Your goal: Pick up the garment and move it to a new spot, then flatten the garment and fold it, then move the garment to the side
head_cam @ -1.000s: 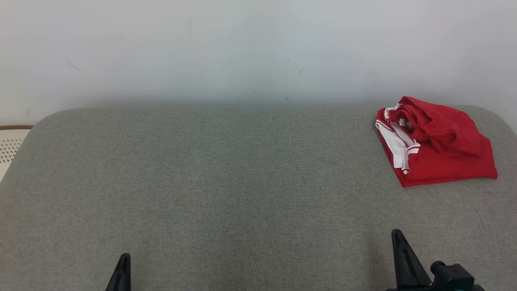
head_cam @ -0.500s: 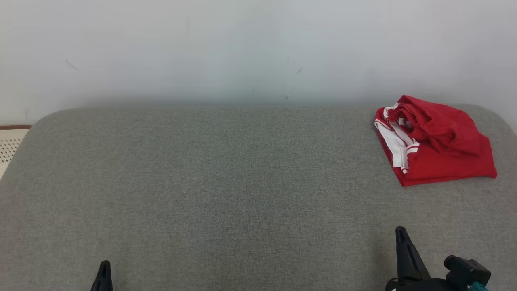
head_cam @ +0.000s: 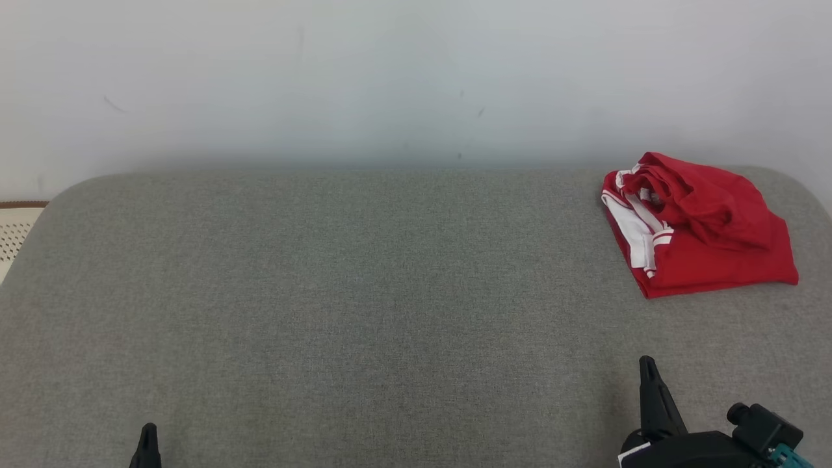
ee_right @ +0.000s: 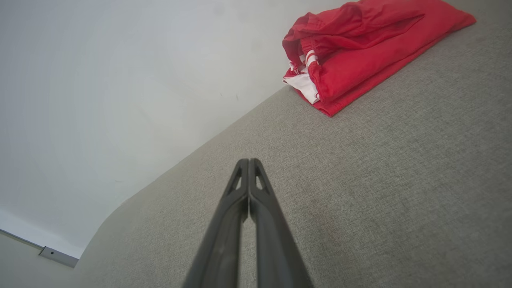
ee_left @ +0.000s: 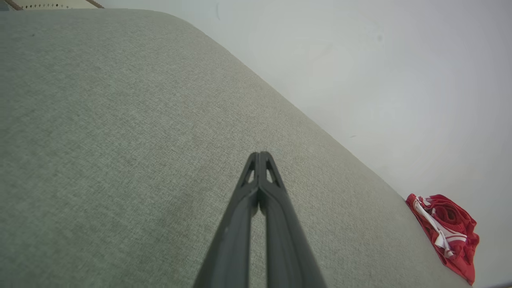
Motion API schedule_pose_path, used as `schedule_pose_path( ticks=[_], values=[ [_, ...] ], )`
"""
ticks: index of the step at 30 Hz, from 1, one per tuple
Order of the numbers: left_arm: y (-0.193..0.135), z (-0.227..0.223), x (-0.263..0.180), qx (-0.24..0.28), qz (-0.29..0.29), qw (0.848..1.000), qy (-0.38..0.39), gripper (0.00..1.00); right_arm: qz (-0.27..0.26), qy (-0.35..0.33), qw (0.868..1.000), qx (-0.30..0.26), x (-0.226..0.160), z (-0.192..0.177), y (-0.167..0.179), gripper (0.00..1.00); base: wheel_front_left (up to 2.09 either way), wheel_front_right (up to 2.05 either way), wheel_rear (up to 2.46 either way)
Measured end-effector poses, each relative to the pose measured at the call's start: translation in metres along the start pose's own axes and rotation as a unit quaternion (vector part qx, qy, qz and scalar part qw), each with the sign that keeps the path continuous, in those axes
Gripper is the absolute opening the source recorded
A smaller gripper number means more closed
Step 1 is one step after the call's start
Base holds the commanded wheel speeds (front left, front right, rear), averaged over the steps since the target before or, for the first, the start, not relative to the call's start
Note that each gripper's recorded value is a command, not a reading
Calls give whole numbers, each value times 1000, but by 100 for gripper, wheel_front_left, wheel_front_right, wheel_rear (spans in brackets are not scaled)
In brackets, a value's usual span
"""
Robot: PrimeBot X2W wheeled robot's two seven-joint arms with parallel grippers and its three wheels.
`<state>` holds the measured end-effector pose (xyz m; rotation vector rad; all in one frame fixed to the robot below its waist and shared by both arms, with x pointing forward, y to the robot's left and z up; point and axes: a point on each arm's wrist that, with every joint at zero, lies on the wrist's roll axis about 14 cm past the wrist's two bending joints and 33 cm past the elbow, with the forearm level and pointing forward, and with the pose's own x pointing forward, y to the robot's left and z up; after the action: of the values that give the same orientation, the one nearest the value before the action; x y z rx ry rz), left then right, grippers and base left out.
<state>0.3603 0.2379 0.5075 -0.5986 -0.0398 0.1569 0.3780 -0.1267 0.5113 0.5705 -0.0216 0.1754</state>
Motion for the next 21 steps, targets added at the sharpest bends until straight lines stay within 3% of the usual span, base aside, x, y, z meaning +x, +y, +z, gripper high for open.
schedule_pose_path(
  ticks=[21],
  values=[
    [12,0,7,-142,18,989,19,0,-22,0,989,148,10,1,-6,0,0,0,0]
  ],
)
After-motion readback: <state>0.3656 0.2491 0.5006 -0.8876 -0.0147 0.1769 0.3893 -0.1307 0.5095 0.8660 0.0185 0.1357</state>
